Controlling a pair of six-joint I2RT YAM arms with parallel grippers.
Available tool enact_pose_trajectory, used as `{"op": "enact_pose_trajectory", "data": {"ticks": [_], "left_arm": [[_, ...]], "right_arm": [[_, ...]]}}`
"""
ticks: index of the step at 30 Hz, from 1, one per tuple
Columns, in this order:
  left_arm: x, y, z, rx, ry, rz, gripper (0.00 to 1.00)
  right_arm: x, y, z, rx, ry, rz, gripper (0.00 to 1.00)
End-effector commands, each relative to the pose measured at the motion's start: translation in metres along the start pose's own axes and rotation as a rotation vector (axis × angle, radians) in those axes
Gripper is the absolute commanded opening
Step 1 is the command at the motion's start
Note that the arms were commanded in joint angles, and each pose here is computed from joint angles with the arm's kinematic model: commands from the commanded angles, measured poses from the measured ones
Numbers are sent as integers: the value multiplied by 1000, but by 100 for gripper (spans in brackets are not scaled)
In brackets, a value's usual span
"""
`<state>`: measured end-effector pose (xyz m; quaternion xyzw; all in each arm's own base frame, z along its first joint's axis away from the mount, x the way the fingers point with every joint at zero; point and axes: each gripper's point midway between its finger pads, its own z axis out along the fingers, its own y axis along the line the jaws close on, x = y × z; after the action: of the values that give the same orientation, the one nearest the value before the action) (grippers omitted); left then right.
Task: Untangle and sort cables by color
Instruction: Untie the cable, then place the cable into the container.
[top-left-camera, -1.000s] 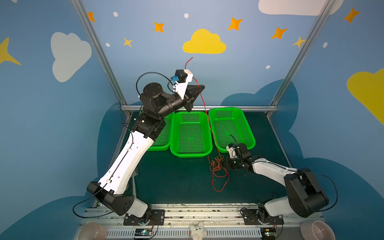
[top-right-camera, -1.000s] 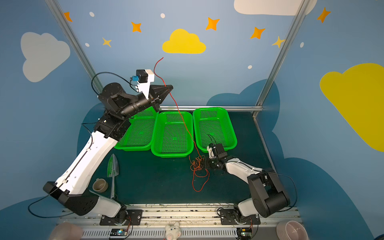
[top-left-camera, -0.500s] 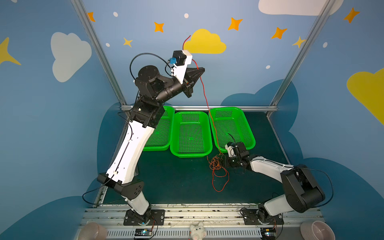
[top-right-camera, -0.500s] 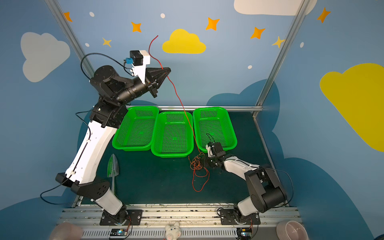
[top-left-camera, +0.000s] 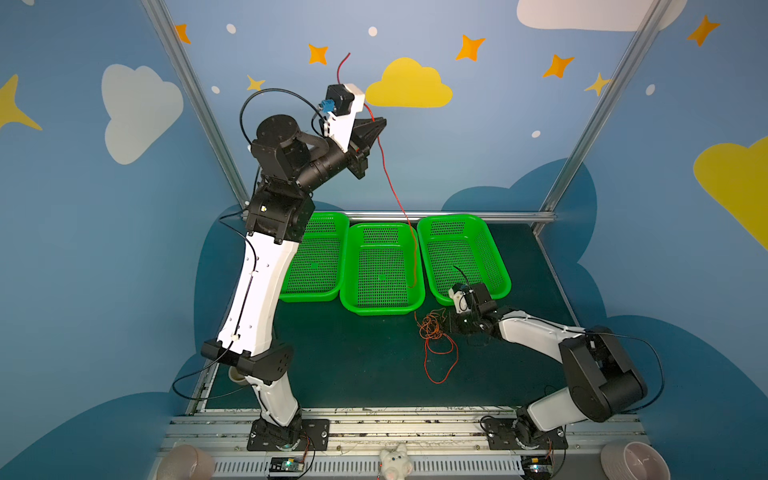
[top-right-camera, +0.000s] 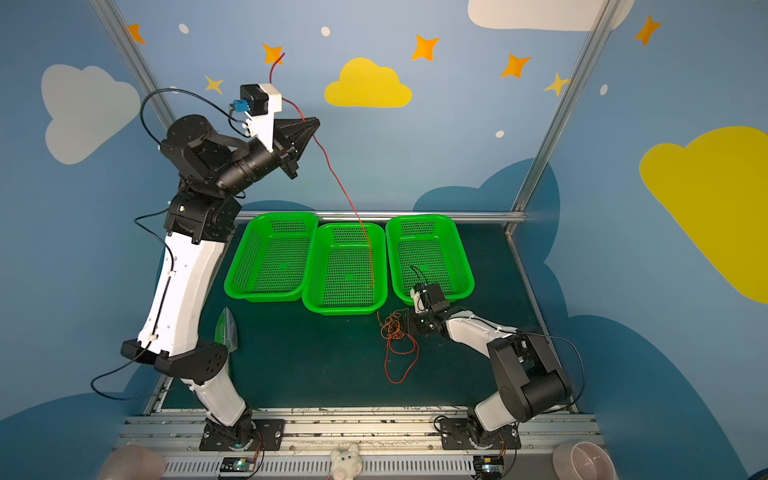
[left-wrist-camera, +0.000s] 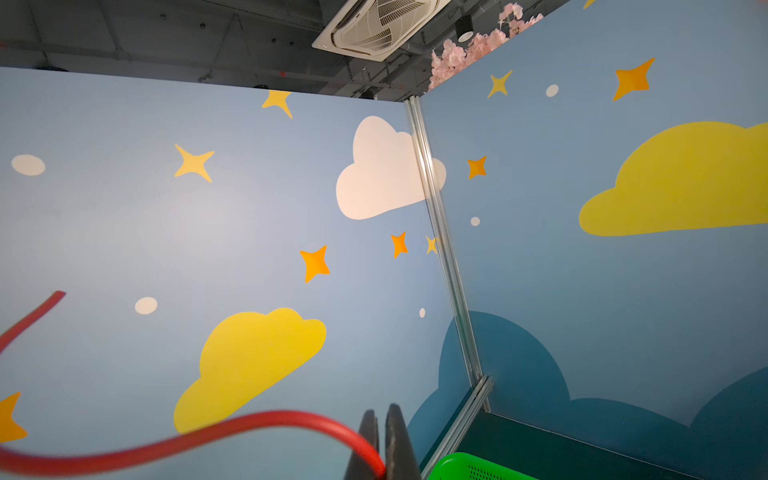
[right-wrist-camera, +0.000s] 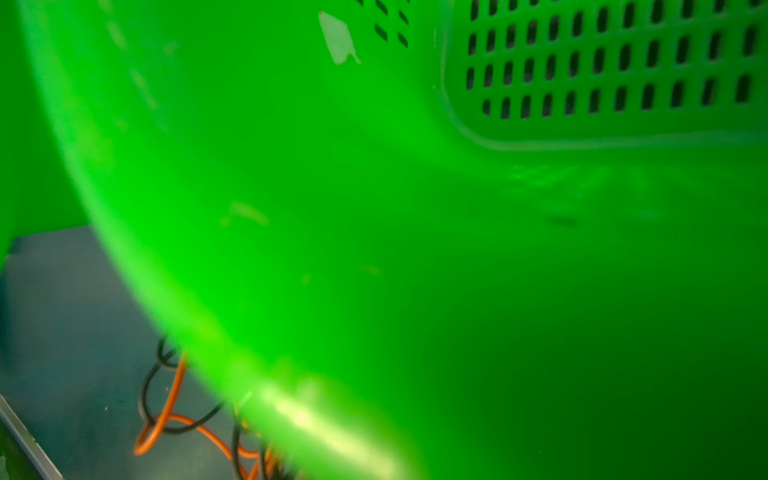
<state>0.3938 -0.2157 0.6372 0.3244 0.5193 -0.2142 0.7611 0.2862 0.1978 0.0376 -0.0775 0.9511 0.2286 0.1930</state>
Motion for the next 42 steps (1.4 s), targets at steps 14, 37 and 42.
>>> {"op": "enact_pose_trajectory", "data": {"ticks": [14,37,42], "left_arm": [[57,6,-2,5,145,-45,3],[5,-14,10,39,16,15,3],[12,-11,12,26,39,35,3]], "right_arm": [[12,9,-13,-13,67,-20,0],[2,26,-32,-61,33,-62,0],[3,25,-32,-56,37,-64,0]]}}
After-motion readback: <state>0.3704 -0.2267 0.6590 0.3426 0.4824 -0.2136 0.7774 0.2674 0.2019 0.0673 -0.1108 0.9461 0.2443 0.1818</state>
